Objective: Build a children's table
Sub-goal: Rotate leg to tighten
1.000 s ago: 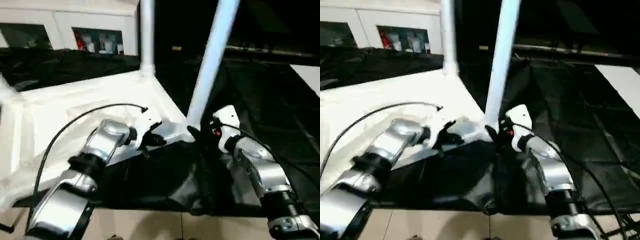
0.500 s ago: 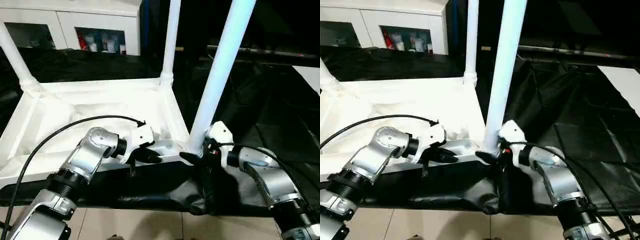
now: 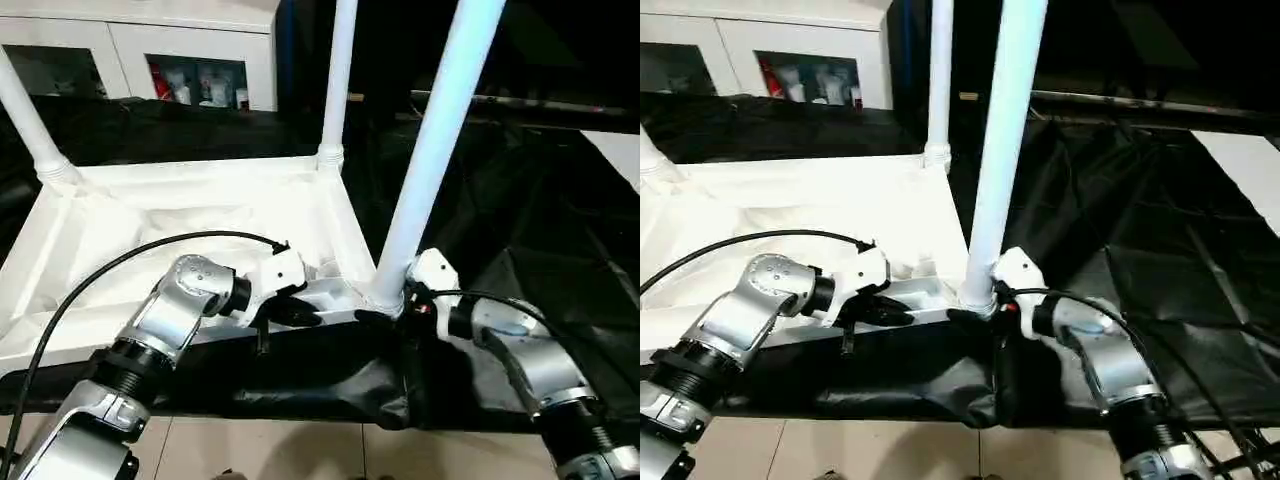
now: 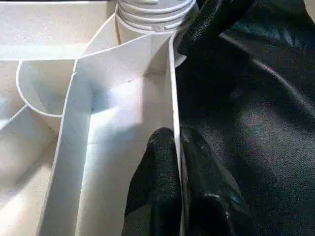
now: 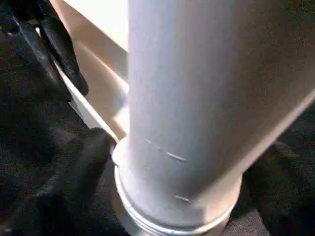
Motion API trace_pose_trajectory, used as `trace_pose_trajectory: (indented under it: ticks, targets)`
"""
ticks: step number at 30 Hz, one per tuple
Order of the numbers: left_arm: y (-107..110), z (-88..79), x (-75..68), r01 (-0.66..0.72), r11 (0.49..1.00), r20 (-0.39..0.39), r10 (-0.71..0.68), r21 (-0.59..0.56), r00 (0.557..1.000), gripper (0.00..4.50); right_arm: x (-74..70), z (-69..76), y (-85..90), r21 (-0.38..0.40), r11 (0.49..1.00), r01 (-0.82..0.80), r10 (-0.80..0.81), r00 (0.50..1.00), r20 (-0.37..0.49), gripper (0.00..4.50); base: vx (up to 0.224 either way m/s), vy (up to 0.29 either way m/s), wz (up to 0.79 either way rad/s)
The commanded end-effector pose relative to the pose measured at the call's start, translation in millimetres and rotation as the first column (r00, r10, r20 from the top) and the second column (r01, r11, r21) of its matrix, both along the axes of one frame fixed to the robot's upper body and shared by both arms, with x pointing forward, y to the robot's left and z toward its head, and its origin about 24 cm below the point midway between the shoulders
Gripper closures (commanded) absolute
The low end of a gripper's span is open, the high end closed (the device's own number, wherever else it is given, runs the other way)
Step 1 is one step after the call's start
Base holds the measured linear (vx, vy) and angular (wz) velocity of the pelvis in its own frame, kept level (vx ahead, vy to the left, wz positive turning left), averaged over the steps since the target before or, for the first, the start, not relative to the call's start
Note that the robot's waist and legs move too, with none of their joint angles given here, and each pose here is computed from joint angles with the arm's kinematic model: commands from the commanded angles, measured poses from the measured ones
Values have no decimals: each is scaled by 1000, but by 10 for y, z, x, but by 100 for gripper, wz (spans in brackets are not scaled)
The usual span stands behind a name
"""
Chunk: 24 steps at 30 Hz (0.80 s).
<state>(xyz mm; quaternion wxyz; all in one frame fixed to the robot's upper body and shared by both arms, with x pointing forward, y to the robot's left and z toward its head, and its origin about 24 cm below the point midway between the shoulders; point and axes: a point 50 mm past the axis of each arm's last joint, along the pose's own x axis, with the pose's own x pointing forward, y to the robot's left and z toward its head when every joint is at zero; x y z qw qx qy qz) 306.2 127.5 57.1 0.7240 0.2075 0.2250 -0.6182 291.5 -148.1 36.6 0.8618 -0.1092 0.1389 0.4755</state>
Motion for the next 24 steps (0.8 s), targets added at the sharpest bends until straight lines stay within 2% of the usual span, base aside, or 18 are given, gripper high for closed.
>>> trace_pose_trajectory:
  ticks: [1, 3, 6, 8, 15, 24]
  targets:
    - [-47, -63, -52, 30, 1000, -32, -30, 2, 999, 450, 29, 33, 16, 4, 1000, -4, 4, 1000, 13, 38, 0, 0, 0]
    - [-45, -65, -50, 29, 1000, -34, -29, 2, 999, 450, 33, 31, 19, 9, 1000, 1, -2, 1000, 15, 73, 0, 0, 0]
    - [-41, -64, -47, 27, 1000, -36, -27, 1, 999, 450, 51, 42, 20, 27, 1000, 11, -11, 1000, 18, 84, 0, 0, 0]
    - [-38, -64, -46, 26, 1000, -38, -26, 0, 999, 450, 57, 44, 17, 29, 999, 13, -14, 1000, 20, 110, 0, 0, 0]
    - [-16, -62, -38, 22, 1000, -44, -22, 0, 999, 450, 69, 66, -7, 53, 998, 23, -24, 999, 21, 156, 0, 0, 0]
    - [-17, -66, -31, 21, 1000, -48, -21, -1, 999, 450, 79, 55, -10, 50, 998, 37, -38, 999, 30, 172, 0, 0, 0]
